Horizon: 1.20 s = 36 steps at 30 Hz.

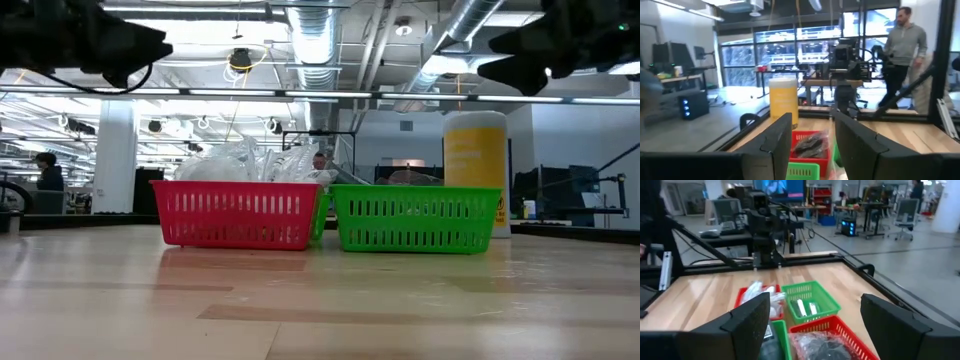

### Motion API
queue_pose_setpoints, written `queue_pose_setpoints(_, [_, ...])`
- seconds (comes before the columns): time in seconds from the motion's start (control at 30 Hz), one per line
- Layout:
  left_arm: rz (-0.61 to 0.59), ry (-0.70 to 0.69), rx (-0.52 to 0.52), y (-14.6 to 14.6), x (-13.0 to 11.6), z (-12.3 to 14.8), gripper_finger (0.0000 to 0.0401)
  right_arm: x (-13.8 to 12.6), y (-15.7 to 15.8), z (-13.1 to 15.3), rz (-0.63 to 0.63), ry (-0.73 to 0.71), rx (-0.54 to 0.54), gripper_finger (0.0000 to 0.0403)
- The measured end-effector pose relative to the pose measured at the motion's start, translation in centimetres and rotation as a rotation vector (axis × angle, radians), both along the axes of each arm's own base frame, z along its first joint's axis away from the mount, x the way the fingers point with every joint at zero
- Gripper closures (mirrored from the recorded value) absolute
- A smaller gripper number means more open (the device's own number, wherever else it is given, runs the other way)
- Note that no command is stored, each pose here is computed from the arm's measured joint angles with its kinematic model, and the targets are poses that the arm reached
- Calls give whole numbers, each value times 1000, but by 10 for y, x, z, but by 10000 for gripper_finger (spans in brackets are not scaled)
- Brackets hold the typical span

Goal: Pick & Place Travel size toiletries
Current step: Return to Home Position

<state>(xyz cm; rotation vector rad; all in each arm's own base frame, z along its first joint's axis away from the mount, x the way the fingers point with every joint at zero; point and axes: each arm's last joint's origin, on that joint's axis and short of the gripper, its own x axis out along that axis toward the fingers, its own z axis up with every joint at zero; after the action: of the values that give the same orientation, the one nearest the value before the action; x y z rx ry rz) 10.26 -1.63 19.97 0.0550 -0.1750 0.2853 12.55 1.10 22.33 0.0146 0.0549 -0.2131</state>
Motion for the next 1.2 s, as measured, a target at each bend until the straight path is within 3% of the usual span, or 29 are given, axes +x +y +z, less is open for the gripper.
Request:
queue_pose_setpoints(0.3, [-53, 8, -9, 8, 0, -14, 261, -22, -3, -19, 28, -77, 11, 107])
queue_pose_setpoints(0.47, [-15, 87, -58, 14, 2, -24, 261, -32, -5, -28, 31, -106, 22, 107])
queue_pose_setpoints(0.6, [-10, 136, -135, 18, 2, -31, 261, -34, -5, -38, 31, -92, 40, 107])
queue_pose_setpoints(0.77, [-62, 137, -132, 19, 3, -31, 261, -33, -5, -43, 28, -47, 52, 107])
queue_pose_setpoints(0.9, [10, 140, -98, 22, 2, -30, 261, -34, -5, -43, 25, -45, 55, 107])
queue_pose_setpoints(1.03, [83, 125, -145, 24, 2, -30, 261, -34, -5, -50, 22, 21, 60, 107])
queue_pose_setpoints(1.2, [87, 145, -147, 24, 3, -32, 261, -34, -5, -52, 15, 29, 134, 107])
